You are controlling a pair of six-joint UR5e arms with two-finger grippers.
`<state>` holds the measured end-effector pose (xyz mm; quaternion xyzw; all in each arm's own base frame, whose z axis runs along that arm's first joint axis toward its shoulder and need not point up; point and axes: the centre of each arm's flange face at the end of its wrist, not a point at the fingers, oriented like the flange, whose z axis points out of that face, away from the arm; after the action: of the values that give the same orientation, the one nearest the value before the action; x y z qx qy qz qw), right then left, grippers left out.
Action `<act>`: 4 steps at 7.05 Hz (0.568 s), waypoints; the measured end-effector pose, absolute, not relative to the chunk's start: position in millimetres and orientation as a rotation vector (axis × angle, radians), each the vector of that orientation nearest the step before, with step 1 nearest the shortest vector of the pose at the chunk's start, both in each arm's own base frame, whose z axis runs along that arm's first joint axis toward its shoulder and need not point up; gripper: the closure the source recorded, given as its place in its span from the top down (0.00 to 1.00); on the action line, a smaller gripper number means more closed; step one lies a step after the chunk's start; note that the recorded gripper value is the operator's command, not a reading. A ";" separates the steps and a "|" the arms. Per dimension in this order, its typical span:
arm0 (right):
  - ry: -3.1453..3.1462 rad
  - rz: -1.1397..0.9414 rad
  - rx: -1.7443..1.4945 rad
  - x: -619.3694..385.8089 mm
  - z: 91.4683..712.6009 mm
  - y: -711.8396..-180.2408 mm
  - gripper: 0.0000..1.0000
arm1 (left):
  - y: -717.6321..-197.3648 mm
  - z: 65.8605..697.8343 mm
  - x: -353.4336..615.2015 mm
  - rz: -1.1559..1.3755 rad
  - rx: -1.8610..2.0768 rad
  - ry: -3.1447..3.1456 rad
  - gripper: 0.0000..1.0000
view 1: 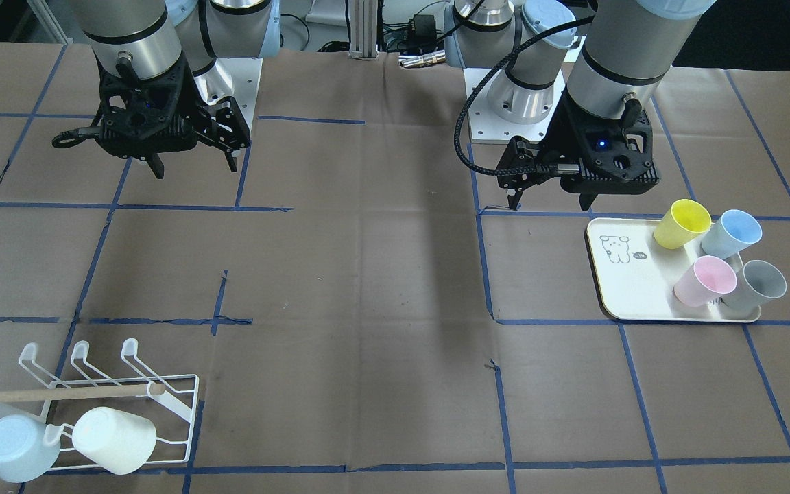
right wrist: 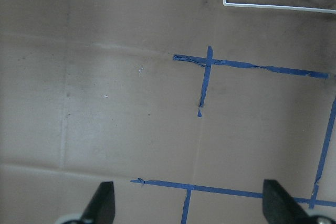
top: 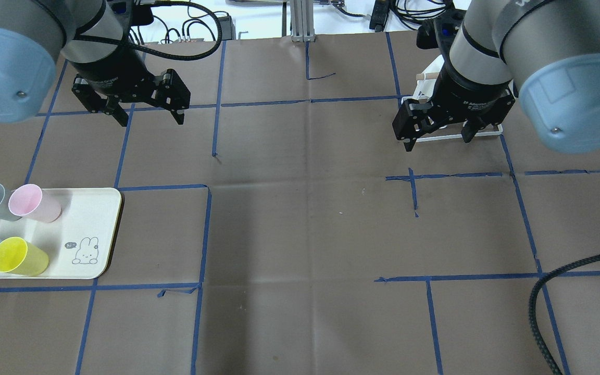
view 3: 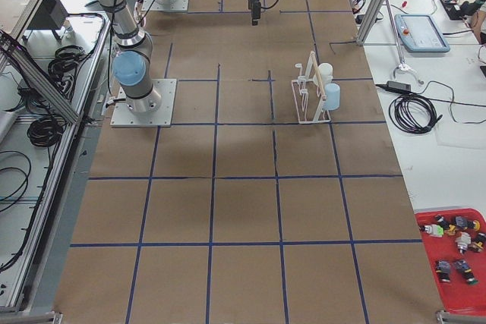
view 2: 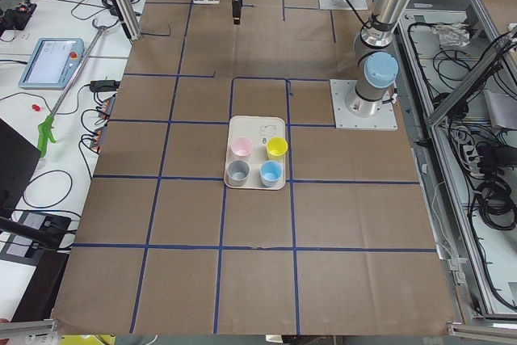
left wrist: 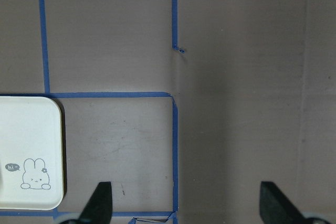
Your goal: Transfer IKEA cup to right arm and place on rack
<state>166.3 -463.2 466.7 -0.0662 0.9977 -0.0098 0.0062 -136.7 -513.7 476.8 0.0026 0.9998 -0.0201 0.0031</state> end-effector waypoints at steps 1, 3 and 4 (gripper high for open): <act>3.122 -0.034 -0.208 166.4 467.5 -463.7 1.00 | -513.6 476.8 -136.7 -0.063 0.008 3.135 0.99; 3.121 -0.032 -0.210 166.5 466.2 -464.0 1.00 | -513.5 477.1 -136.6 -0.064 0.008 3.134 0.99; 3.120 -0.030 -0.210 166.4 465.4 -464.0 1.00 | -513.4 477.2 -136.7 -0.064 0.008 3.135 0.99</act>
<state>166.4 -464.0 465.4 -0.0672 0.9977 -0.0095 0.0070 -136.7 -513.4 477.2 0.0026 0.9998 -0.0206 0.0031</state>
